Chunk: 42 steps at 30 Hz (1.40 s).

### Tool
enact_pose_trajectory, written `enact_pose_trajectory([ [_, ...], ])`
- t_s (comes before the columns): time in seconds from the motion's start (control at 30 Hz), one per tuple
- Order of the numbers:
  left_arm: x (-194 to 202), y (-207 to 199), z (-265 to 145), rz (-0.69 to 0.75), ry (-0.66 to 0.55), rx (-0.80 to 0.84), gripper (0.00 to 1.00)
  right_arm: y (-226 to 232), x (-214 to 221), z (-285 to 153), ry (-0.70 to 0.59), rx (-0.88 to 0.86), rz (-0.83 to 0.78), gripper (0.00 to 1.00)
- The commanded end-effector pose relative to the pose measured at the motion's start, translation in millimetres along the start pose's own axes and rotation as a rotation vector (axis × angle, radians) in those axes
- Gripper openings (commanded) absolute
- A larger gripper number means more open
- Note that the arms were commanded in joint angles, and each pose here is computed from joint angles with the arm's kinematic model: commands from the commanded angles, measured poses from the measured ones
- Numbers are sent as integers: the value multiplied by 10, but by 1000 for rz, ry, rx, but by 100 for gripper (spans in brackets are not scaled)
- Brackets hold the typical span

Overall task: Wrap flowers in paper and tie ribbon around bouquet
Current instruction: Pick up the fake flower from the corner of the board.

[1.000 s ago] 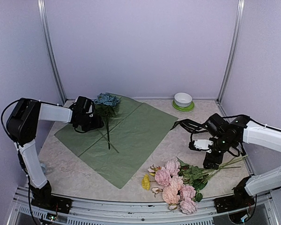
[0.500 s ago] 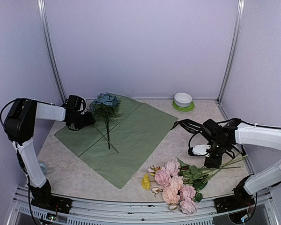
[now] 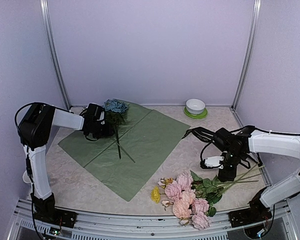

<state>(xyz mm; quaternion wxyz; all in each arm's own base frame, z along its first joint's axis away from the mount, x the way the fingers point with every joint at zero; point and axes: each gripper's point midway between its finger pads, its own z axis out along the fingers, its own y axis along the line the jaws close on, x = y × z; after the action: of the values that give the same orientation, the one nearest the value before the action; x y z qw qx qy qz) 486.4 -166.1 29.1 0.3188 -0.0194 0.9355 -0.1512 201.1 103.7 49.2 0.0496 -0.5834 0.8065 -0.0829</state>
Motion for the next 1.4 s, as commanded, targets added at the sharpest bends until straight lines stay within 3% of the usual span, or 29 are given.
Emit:
enact_pose_trajectory([
  [0.0, -102, -106, 60, 77, -32, -1, 51, 35, 82, -209, -1, -13, 0, 66],
  [0.27, -222, -178, -28, 123, -45, -45, 52, 219, 143, -178, -21, -72, -1, 64],
  [0.43, -210, -79, -260, 105, -62, -86, 55, 120, 37, -53, -36, -36, -23, 50],
  [0.8, -287, -294, -860, 102, -121, -7, 61, 188, -59, 203, 21, -133, -37, 50],
  [0.87, -303, -318, -941, 105, -136, 0, 61, 155, -89, 181, 14, -123, -40, 41],
  [0.97, -312, -348, -1043, 108, -149, 7, 62, 21, -114, 75, 4, -61, -34, 18],
  [1.13, -339, -435, -1215, 123, -170, 17, 62, -102, -18, -127, 21, 17, -23, 1],
  [1.27, -376, -566, -1387, 156, -200, 36, 62, -267, 74, -390, 17, 128, -15, 0],
  [1.37, -413, -657, -1515, 180, -230, 47, 63, -400, 10, -702, -74, 214, 0, 0],
])
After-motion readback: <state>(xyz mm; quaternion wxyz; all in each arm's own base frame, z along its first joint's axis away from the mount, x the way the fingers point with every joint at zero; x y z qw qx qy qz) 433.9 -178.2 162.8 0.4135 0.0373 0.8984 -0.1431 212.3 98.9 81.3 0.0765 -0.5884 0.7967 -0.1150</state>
